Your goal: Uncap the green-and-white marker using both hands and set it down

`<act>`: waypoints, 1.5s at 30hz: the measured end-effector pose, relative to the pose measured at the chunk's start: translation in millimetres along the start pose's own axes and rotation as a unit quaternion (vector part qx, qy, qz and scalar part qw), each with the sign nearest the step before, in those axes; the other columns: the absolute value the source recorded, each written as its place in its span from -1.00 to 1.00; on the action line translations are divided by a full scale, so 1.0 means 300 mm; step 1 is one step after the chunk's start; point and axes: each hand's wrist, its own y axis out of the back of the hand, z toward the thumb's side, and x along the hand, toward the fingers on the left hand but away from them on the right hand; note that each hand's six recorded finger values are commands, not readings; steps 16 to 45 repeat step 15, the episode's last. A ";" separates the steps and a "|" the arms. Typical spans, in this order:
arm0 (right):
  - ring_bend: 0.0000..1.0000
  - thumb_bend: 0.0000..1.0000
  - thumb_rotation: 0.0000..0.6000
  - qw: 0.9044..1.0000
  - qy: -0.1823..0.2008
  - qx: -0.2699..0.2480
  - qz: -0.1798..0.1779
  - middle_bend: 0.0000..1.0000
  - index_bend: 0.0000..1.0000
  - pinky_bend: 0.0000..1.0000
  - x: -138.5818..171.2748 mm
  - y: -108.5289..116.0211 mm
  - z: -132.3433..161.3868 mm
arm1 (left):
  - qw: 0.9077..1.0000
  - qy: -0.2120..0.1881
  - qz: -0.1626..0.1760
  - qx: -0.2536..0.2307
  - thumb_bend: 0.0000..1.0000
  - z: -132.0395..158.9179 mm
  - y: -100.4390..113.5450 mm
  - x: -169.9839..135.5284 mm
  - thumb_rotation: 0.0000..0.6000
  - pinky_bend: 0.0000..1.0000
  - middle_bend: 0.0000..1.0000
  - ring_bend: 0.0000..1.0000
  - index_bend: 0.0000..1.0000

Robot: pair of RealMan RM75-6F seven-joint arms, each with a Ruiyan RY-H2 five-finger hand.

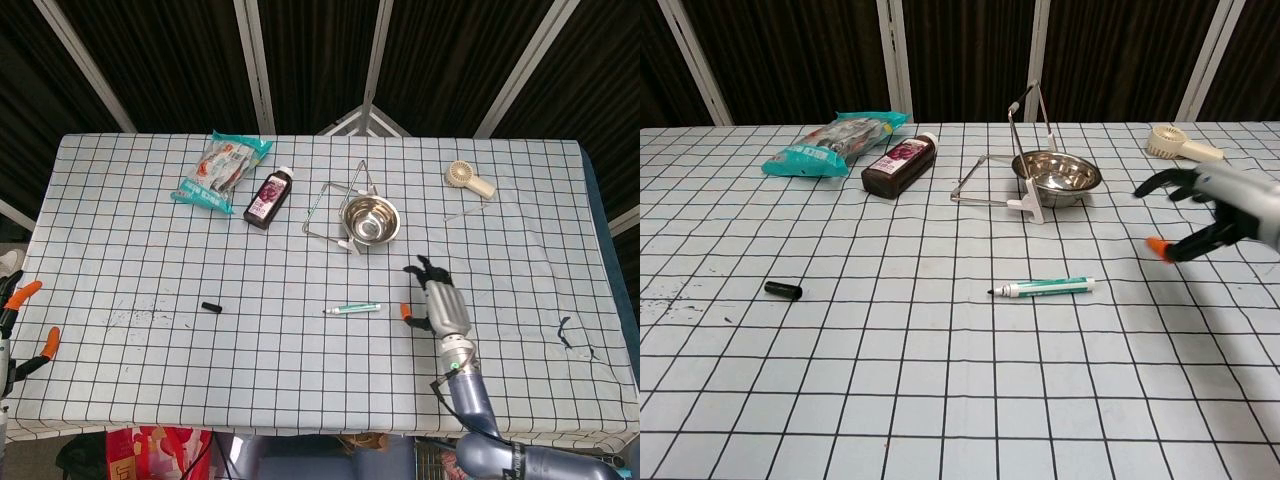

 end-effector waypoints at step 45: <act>-0.75 -0.14 1.00 0.968 -0.068 0.157 -0.181 -0.85 -0.55 -0.84 0.358 0.548 -0.511 | 0.998 0.036 0.017 0.048 0.07 -0.075 0.072 -0.043 1.00 -1.00 -0.94 -1.00 -0.64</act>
